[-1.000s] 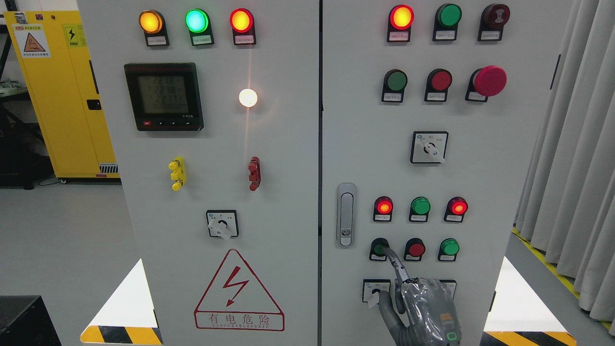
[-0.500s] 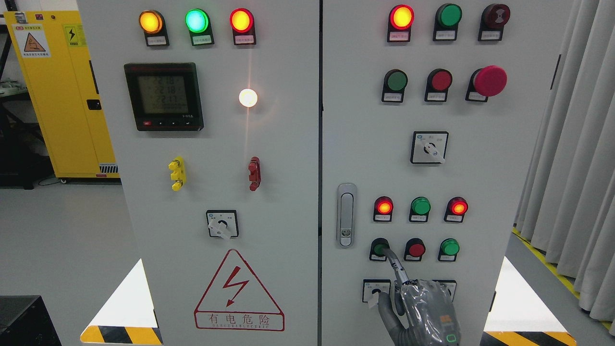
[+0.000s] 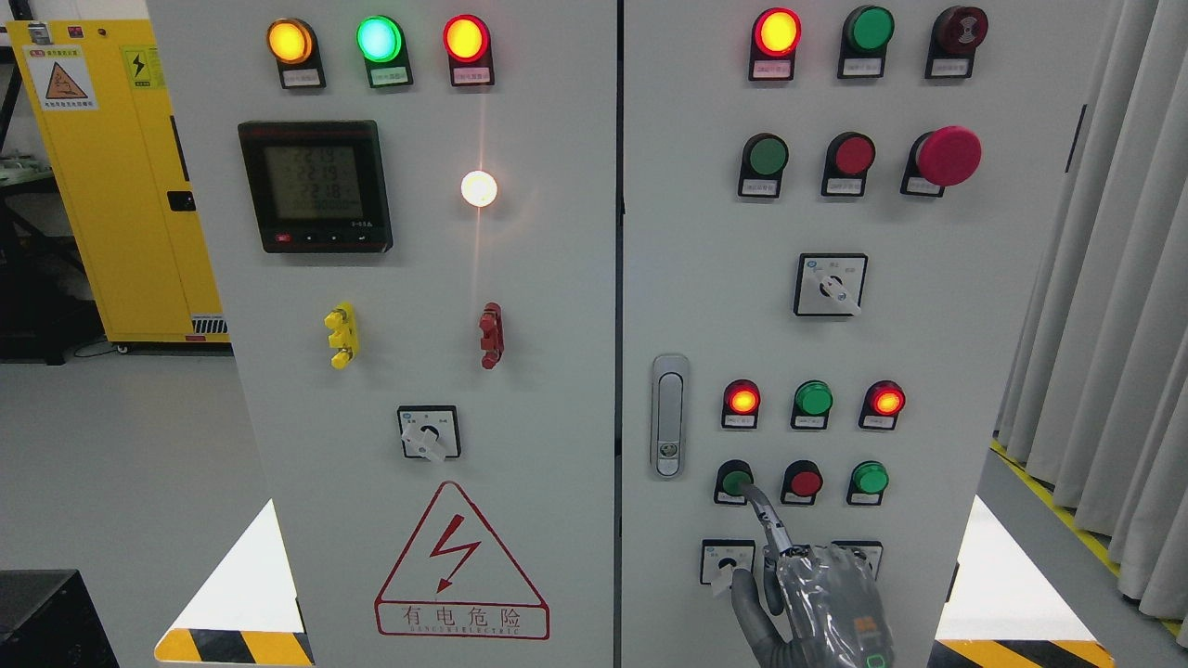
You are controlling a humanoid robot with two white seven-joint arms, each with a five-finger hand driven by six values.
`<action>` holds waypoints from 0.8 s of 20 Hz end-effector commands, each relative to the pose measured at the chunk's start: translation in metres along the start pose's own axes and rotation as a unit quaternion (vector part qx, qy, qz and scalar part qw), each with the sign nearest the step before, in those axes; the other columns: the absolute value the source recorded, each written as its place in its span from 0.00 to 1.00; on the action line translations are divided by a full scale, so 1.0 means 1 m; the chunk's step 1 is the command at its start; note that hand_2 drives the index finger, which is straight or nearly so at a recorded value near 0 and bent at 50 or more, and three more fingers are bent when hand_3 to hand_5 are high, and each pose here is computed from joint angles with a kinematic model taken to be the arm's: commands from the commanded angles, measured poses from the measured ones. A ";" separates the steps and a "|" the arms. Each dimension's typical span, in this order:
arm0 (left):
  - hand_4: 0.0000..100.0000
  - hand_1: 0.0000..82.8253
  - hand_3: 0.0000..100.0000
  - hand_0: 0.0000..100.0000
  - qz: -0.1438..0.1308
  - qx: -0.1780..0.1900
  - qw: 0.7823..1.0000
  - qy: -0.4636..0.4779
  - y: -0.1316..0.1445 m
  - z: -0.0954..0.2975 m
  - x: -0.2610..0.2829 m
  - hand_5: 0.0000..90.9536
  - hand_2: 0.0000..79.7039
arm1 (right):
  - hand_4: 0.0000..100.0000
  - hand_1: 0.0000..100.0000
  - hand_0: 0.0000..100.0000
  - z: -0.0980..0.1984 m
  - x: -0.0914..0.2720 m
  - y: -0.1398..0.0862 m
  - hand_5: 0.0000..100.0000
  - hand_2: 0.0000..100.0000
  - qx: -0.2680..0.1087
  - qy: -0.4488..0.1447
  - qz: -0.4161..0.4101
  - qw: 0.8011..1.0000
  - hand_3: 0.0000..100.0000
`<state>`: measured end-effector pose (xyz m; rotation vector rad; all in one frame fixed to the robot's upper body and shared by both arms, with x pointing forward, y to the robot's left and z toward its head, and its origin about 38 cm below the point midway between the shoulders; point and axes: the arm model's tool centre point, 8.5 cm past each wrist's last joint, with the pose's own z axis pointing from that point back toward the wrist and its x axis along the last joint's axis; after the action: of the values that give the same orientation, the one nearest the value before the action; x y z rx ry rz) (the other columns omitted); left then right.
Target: Press green start button
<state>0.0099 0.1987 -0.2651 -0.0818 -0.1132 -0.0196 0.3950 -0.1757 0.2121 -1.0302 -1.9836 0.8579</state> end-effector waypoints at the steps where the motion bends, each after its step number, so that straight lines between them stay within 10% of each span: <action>1: 0.00 0.67 0.00 0.12 0.000 -0.001 1.000 0.000 0.000 0.000 0.000 0.00 0.00 | 1.00 0.88 0.76 0.003 0.019 -0.019 1.00 0.03 -0.030 -0.020 -0.015 0.999 1.00; 6: 0.00 0.67 0.00 0.12 0.000 -0.001 1.000 0.000 0.000 0.000 0.000 0.00 0.00 | 1.00 0.86 0.79 0.014 0.028 -0.020 1.00 0.04 -0.054 -0.013 -0.160 0.986 0.98; 8: 0.00 0.67 0.00 0.12 0.000 -0.001 1.000 0.000 0.000 0.000 0.000 0.00 0.00 | 0.85 0.83 0.79 0.022 0.034 -0.020 0.88 0.05 -0.056 -0.014 -0.223 0.973 0.78; 11: 0.00 0.67 0.00 0.12 -0.001 0.000 1.000 0.000 0.000 0.000 0.000 0.00 0.00 | 0.40 0.78 0.75 0.039 0.040 -0.016 0.45 0.06 -0.046 -0.006 -0.306 0.951 0.34; 16: 0.00 0.67 0.00 0.12 -0.001 -0.001 1.000 0.000 0.000 0.000 0.000 0.00 0.00 | 0.01 0.72 0.78 0.058 0.054 -0.018 0.04 0.00 -0.042 -0.001 -0.421 0.906 0.01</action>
<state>0.0100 0.1987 -0.2651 -0.0813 -0.1133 -0.0198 0.3479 -0.1661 0.2007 -0.4352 -2.1201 0.4655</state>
